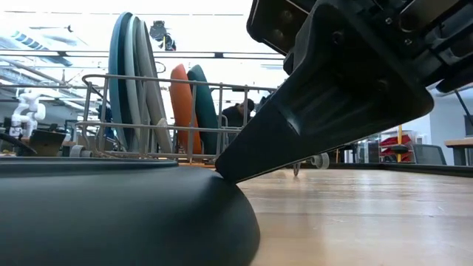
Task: Sort dishes
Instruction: Put the black plate in the dish rack
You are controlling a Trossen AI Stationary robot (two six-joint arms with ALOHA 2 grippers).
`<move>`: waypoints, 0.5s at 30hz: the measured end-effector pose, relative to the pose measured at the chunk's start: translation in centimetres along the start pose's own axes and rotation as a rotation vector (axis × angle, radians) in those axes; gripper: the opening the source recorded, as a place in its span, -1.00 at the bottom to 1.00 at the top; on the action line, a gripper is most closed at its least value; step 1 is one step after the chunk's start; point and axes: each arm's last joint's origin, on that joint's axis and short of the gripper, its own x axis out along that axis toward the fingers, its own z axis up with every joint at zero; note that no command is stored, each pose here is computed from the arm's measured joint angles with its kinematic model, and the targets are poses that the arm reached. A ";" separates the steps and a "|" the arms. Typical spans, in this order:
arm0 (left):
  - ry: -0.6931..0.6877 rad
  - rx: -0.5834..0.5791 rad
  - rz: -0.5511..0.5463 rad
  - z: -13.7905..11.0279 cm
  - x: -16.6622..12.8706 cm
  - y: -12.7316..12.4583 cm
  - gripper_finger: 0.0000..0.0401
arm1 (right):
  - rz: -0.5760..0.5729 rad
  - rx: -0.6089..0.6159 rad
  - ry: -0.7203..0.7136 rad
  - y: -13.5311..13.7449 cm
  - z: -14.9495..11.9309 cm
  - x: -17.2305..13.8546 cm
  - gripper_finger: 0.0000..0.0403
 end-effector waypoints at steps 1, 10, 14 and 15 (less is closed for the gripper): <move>0.002 -0.002 0.000 0.1 0.1 0.1 0.12 | 0.001 0.000 0.001 0.0 0.0 0.0 0.48; 0.022 -0.022 0.001 1.1 0.5 0.8 0.12 | 0.003 -0.014 0.010 0.0 0.0 0.0 0.48; 0.034 -0.023 0.038 1.4 -0.3 1.4 0.12 | -0.006 -0.025 0.013 0.0 0.0 0.0 0.48; 0.043 -0.019 0.054 1.4 -0.6 1.7 0.11 | -0.007 -0.028 0.019 0.0 -0.1 0.0 0.48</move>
